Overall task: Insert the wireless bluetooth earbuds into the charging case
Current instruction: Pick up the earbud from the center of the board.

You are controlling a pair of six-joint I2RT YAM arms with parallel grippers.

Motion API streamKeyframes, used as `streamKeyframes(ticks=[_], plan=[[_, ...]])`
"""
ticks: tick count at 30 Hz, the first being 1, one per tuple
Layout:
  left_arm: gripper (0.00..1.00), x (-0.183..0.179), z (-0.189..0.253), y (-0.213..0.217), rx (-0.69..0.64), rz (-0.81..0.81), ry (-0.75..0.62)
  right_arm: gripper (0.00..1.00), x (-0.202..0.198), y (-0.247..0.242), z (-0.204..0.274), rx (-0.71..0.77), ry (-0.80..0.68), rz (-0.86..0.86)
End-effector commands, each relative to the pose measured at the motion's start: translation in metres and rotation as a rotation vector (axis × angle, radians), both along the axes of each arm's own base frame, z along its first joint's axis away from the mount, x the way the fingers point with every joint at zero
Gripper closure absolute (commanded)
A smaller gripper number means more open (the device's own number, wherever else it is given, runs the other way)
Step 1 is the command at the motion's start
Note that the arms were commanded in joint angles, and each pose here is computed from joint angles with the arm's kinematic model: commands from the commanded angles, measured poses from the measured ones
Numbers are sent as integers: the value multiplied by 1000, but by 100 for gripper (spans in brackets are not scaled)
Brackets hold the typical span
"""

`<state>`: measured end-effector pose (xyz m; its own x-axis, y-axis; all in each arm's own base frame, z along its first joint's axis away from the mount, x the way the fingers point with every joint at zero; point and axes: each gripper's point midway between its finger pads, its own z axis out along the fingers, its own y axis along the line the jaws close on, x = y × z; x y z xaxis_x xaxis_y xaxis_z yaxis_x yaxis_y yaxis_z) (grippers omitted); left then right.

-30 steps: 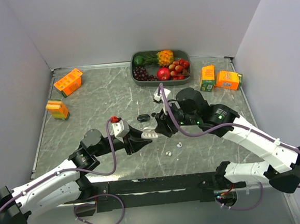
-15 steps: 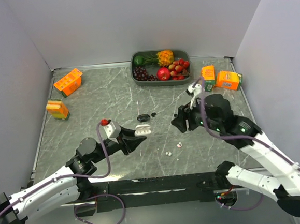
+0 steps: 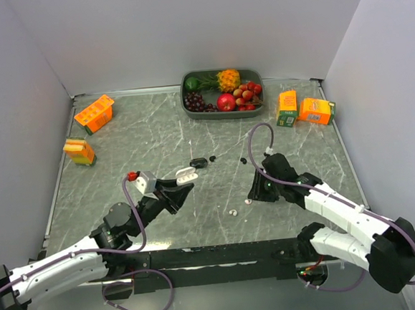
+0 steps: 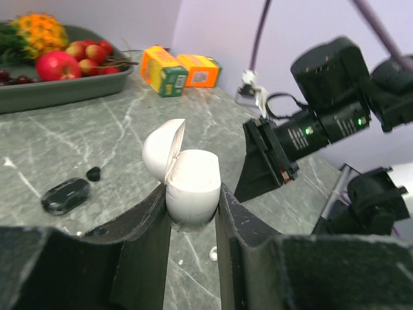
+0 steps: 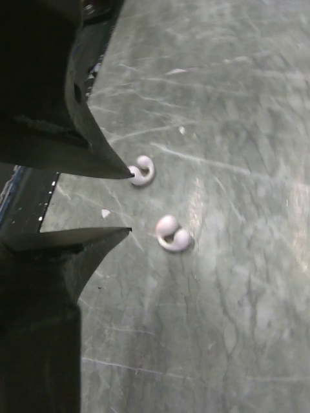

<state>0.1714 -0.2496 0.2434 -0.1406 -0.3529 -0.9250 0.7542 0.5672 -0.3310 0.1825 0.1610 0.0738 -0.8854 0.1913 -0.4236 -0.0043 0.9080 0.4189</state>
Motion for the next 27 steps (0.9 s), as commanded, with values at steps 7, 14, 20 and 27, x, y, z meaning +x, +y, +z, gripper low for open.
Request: streamKeyframes(ticks=[7, 14, 20, 27], plan=[[99, 8, 11, 14, -69, 101, 12, 74, 27, 1, -16, 80, 42, -160], [99, 6, 5, 17, -68, 101, 21, 75, 20, -3, -28, 47, 78, -144], [99, 7, 3, 18, -53, 110, 24, 68, 15, 14, -16, 85, 36, -28], [99, 10, -4, 18, -53, 126, 41, 62, 2, 44, -11, 42, 25, 220]])
